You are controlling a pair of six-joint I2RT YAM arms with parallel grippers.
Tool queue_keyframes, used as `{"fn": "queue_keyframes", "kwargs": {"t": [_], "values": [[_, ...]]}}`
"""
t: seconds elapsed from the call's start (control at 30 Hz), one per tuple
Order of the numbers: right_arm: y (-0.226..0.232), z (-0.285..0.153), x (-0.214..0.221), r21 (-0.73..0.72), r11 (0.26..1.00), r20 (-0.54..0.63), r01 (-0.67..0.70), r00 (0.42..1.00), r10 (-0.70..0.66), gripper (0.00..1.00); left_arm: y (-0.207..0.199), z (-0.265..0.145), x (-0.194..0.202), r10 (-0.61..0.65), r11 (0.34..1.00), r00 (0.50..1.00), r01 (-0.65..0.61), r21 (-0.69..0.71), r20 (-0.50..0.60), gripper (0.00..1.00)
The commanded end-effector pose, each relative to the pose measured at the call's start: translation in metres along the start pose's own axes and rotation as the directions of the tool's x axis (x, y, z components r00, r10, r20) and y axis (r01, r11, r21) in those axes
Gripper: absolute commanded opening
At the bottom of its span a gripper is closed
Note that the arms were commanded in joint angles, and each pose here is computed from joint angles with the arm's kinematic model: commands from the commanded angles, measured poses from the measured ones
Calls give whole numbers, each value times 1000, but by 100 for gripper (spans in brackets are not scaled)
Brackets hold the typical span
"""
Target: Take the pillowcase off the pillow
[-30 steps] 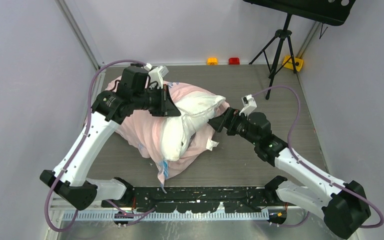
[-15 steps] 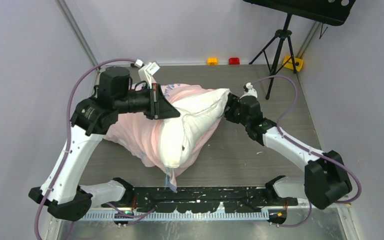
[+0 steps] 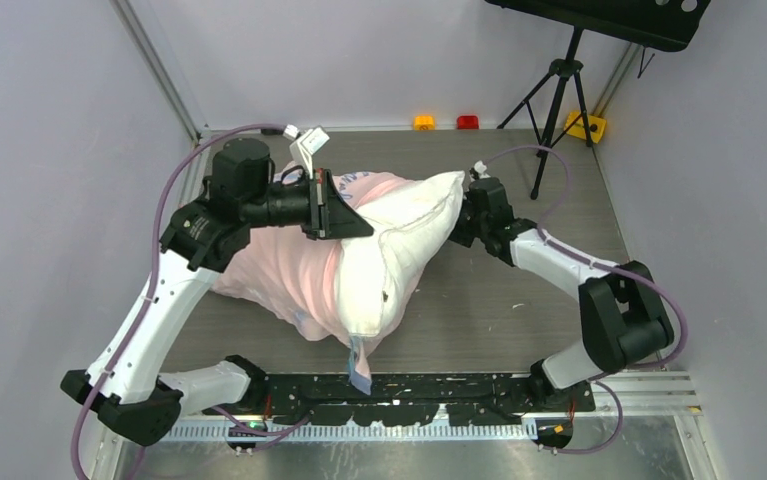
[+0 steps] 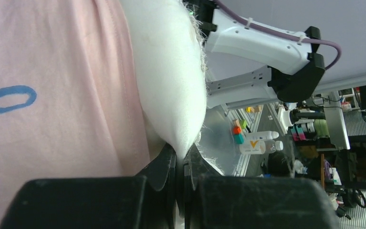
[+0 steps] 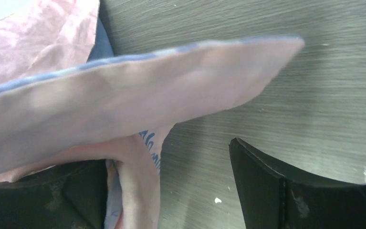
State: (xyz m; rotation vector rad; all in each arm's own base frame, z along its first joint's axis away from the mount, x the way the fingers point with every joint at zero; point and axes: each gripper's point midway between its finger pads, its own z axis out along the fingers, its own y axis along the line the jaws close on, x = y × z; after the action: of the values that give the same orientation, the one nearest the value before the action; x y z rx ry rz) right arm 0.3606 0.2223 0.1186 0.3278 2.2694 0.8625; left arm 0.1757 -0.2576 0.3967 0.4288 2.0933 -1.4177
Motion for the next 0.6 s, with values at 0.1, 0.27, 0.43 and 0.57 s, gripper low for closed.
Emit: {"fn": "queue_keyframes", "kwargs": {"t": [0.1,0.27,0.43,0.57], "values": [[3,-76,-55,117,993,106,7,994,-20,93,16,19,-11,82,997,996,-82,2,39,0],[-11,-120,-72,183,975,141,-124,985,99,96,41,37,-12,65,997,997,-64,-33,44,0],[-15,-165,-91,187,945,256,-268,942,216,100,57,58,-16,45,998,998,-44,-41,32,0],[6,-197,-90,85,954,313,-288,916,249,100,75,79,-25,32,997,999,-30,-72,31,0]]}}
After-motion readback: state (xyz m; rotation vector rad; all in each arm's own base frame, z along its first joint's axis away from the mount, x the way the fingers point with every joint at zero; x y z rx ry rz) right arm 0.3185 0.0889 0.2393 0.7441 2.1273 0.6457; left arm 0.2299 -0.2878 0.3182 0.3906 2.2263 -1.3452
